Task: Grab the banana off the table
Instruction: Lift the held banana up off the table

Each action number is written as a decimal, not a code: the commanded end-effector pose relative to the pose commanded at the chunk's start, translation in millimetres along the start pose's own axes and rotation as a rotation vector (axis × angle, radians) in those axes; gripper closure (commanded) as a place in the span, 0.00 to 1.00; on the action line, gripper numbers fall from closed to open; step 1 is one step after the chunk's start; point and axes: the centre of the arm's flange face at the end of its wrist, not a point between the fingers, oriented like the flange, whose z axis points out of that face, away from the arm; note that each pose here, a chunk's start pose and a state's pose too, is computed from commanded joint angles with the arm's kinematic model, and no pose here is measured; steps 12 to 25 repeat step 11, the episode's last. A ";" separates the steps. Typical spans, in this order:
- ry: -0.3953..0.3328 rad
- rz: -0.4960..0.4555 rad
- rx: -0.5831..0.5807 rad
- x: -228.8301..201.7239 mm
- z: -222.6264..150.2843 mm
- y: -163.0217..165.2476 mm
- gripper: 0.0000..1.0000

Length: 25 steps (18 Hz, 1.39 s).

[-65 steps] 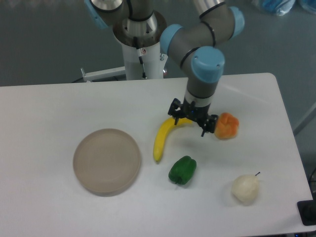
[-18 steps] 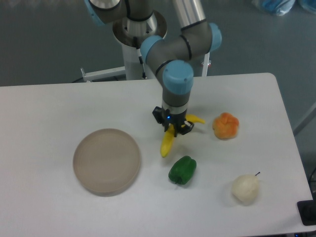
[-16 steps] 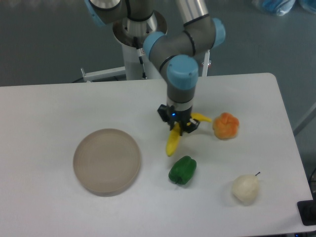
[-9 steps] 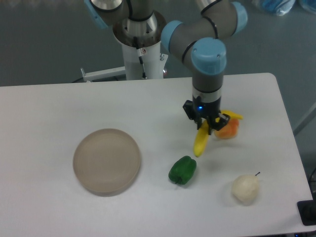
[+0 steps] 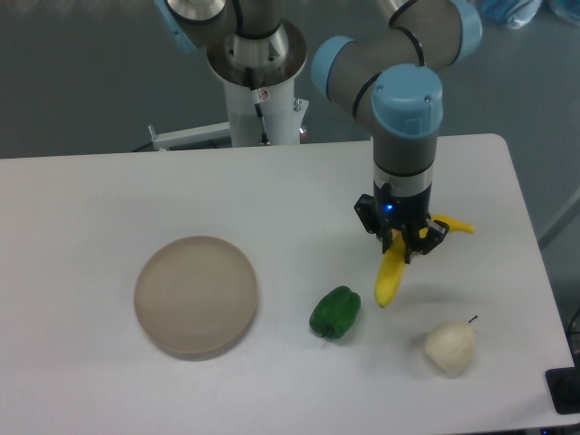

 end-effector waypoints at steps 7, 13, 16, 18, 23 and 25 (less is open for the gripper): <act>0.001 0.003 -0.002 -3.1 3.3 -3.5 0.76; 0.008 0.003 -0.005 -0.7 8.5 -2.5 0.76; 0.008 0.003 -0.005 -0.7 8.5 -2.5 0.76; 0.008 0.003 -0.005 -0.7 8.5 -2.5 0.76; 0.008 0.003 -0.005 -0.7 8.5 -2.5 0.76; 0.008 0.003 -0.005 -0.7 8.5 -2.5 0.76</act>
